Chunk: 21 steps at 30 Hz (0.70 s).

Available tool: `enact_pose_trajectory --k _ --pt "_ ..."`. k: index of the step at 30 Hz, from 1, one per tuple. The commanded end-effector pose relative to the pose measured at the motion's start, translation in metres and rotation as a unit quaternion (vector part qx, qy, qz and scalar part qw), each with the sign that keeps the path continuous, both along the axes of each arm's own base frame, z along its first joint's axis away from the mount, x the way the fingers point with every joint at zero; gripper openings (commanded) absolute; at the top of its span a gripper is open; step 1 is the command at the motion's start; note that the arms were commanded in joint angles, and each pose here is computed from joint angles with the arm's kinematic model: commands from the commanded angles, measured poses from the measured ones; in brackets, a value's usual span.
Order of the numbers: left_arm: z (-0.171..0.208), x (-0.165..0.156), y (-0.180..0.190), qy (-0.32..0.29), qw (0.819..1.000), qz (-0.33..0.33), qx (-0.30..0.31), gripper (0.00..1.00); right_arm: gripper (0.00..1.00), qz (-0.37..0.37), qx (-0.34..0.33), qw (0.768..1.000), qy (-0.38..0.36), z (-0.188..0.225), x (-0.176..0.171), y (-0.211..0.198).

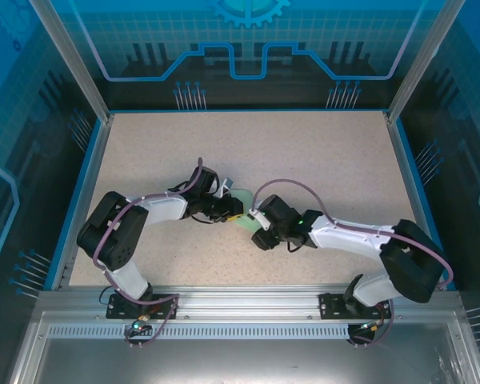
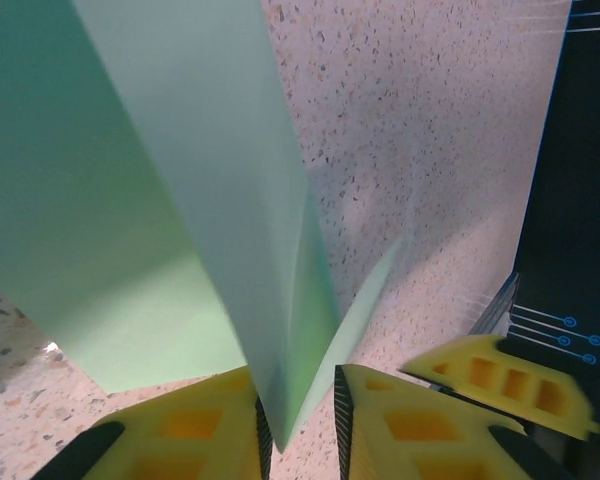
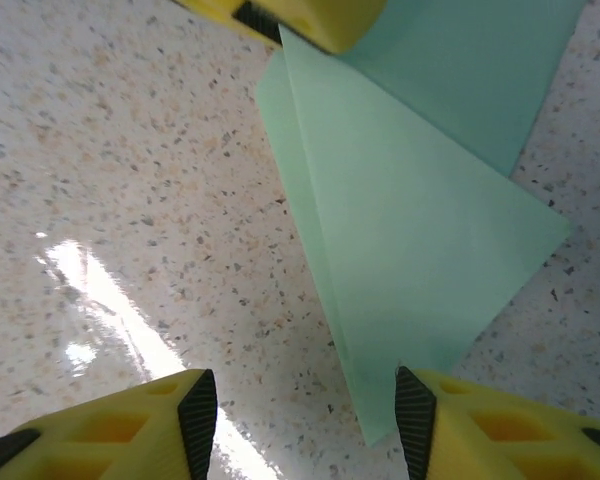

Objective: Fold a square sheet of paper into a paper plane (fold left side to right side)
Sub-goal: Third fold the triangle at the center of the table, then fourth fold the wing at the center of the table.

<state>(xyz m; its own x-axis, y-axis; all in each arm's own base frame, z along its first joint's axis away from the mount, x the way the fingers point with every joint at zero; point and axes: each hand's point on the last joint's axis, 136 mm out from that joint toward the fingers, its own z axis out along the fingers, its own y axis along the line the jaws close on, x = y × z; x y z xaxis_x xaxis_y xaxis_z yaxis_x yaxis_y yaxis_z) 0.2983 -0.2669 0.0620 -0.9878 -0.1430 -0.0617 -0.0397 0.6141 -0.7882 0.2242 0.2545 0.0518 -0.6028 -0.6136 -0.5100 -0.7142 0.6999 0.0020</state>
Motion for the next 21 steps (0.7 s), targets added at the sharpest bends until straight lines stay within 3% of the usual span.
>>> enact_pose_trajectory --k 1,16,21 --pt "0.014 0.003 -0.005 0.001 1.000 0.002 -0.016 0.25 0.53 0.004 -0.012 0.999 -0.044 0.008 0.020 0.011" --pt "0.025 0.006 -0.006 -0.002 1.000 0.004 -0.019 0.24 0.47 -0.002 -0.051 0.998 -0.043 -0.017 0.032 0.014" --pt "0.027 0.007 -0.006 -0.004 1.000 0.005 -0.020 0.24 0.38 -0.003 -0.055 0.998 -0.040 -0.022 0.033 0.015"
